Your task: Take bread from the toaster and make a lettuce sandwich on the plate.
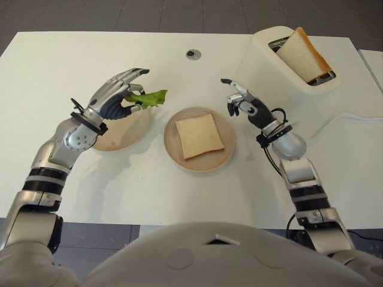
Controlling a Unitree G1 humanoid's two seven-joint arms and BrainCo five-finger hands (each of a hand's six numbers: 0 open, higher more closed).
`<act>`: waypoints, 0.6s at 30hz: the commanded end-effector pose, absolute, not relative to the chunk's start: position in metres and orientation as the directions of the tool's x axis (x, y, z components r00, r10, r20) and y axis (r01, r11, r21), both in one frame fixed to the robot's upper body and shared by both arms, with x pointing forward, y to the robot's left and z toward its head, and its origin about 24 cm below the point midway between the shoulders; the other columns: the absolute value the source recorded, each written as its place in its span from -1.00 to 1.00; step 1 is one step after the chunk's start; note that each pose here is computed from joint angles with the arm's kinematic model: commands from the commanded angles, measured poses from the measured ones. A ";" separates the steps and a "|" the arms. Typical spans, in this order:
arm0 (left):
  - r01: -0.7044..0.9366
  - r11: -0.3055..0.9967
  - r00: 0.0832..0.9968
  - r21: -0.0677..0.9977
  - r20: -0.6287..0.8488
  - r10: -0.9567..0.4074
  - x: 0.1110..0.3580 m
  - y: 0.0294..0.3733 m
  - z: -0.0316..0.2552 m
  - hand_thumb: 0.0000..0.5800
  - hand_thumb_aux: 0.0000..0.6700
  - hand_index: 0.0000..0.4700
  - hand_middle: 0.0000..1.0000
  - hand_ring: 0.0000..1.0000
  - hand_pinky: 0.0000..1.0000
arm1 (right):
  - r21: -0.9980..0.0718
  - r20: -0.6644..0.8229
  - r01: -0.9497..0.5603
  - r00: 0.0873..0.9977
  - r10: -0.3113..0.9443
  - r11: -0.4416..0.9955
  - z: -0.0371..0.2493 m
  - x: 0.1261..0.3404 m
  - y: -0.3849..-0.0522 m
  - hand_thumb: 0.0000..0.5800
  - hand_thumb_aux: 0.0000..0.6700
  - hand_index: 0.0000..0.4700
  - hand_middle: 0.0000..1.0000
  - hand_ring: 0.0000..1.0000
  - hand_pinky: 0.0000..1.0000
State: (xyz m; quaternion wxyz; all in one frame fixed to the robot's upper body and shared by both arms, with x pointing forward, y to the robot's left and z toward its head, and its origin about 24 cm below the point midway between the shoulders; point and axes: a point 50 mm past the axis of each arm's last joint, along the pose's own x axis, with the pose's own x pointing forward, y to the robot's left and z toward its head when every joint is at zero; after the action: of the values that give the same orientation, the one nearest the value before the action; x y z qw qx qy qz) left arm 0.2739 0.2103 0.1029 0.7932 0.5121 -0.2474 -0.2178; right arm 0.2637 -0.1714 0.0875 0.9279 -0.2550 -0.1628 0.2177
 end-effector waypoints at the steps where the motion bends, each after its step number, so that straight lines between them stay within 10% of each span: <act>1: 0.164 0.407 0.723 0.899 0.171 -0.669 0.269 0.189 0.097 1.00 1.00 1.00 -1.00 -1.00 -1.00 | -0.523 0.315 -0.209 0.854 0.415 0.826 0.109 0.268 -0.181 -1.00 -1.00 -1.00 0.36 0.36 0.36; 8: 0.307 0.360 0.647 0.881 0.085 -0.758 0.265 0.150 0.070 0.99 0.83 0.83 -1.00 -1.00 -1.00 | -0.455 0.601 0.034 0.749 0.278 0.890 0.172 0.252 -0.199 -1.00 -1.00 -1.00 0.36 0.36 0.36; 10: 0.331 0.336 0.633 0.882 0.056 -0.772 0.264 0.140 0.061 0.60 0.11 0.11 -1.00 -1.00 -1.00 | -0.526 0.643 0.237 0.739 0.200 0.817 0.192 0.249 -0.222 -1.00 -1.00 -1.00 0.18 0.18 0.18; 11: 0.337 0.334 0.629 0.881 0.053 -0.776 0.263 0.135 0.058 -0.29 -0.61 -0.61 -1.00 -1.00 -1.00 | -0.577 0.623 0.305 0.764 0.167 0.758 0.195 0.249 -0.234 -1.00 -1.00 -1.00 -0.90 -0.90 -0.90; 12: 0.342 0.329 0.626 0.880 0.048 -0.779 0.263 0.132 0.056 -1.00 -1.00 -1.00 -1.00 -1.00 -1.00 | -0.621 0.598 0.342 0.789 0.143 0.705 0.195 0.250 -0.242 -1.00 -1.00 -1.00 -1.00 -1.00 -1.00; 18: 0.361 0.311 0.610 0.879 0.030 -0.792 0.260 0.127 0.050 -1.00 -1.00 -1.00 -1.00 -1.00 -1.00 | -0.735 0.545 0.496 0.838 -0.032 0.463 0.196 0.252 -0.285 -1.00 -1.00 -1.00 -1.00 -1.00 -1.00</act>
State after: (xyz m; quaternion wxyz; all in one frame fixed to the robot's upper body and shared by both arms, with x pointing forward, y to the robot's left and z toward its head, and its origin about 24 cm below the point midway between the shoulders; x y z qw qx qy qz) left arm 0.2605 0.1265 0.0532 0.7805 0.4445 -0.2441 -0.3655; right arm 0.2498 -0.2692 0.2007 0.8354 -0.4552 -0.2779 -0.1333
